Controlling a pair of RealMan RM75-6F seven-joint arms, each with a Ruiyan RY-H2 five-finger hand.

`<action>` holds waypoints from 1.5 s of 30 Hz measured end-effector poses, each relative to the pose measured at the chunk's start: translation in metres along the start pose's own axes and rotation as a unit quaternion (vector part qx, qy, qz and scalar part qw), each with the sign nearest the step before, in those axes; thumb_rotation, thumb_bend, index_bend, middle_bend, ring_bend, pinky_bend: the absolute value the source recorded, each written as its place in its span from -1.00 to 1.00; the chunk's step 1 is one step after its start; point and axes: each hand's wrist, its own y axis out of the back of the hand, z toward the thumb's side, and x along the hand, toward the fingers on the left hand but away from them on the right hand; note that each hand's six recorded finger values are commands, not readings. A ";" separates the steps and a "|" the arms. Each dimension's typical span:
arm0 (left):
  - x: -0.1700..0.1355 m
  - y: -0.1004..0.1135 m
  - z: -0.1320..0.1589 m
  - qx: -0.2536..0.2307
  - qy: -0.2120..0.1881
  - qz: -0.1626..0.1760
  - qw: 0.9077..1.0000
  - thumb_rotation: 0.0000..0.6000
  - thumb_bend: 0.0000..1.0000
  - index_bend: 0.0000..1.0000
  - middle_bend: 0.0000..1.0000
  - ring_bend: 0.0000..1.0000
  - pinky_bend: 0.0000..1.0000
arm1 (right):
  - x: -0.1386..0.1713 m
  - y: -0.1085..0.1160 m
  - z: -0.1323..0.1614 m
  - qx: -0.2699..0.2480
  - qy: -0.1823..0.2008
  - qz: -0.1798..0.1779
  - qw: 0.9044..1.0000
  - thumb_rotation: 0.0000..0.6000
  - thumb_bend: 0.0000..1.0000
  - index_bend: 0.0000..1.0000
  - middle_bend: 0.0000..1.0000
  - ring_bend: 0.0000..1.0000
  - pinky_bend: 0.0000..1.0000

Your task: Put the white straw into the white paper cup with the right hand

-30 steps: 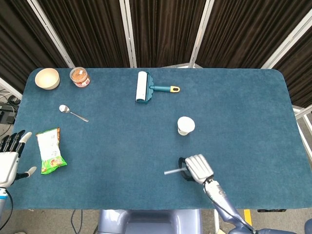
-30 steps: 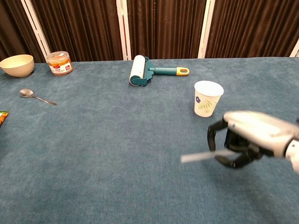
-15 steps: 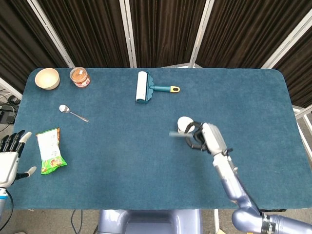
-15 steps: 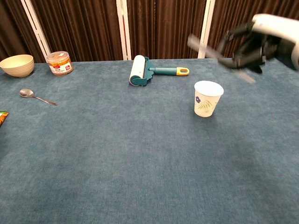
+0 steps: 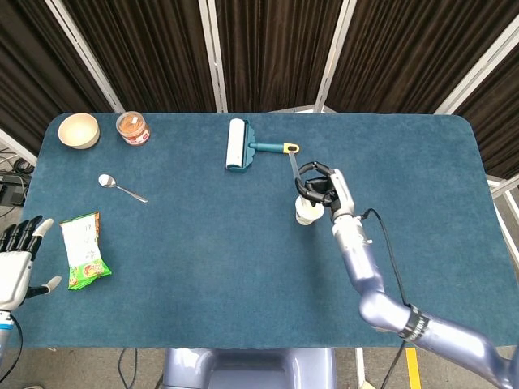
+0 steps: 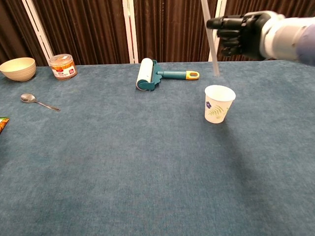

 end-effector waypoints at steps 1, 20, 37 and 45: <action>0.000 0.000 0.000 0.000 0.000 0.000 1.000 1.00 -0.67 -1.00 -1.00 -1.00 -1.00 | -0.003 -0.001 -0.004 -0.004 -0.004 -0.001 1.000 1.00 -0.16 0.12 1.00 0.85 0.62; 0.001 0.000 0.000 0.004 0.001 0.000 1.000 1.00 -0.67 -1.00 -1.00 -1.00 -1.00 | -0.023 0.010 -0.040 -0.032 -0.027 -0.024 0.999 1.00 -0.16 0.12 1.00 0.85 0.62; 0.001 0.000 0.000 0.006 0.000 0.000 1.000 1.00 -0.67 -0.99 -1.00 -1.00 -1.00 | -0.020 0.035 -0.065 -0.056 -0.047 -0.032 0.997 1.00 -0.41 0.12 1.00 0.85 0.57; 0.001 0.000 0.001 0.006 0.000 0.000 1.000 1.00 -0.67 -0.99 -1.00 -1.00 -1.00 | -0.015 0.036 -0.069 -0.055 -0.039 -0.021 0.998 1.00 -0.54 0.12 1.00 0.85 0.57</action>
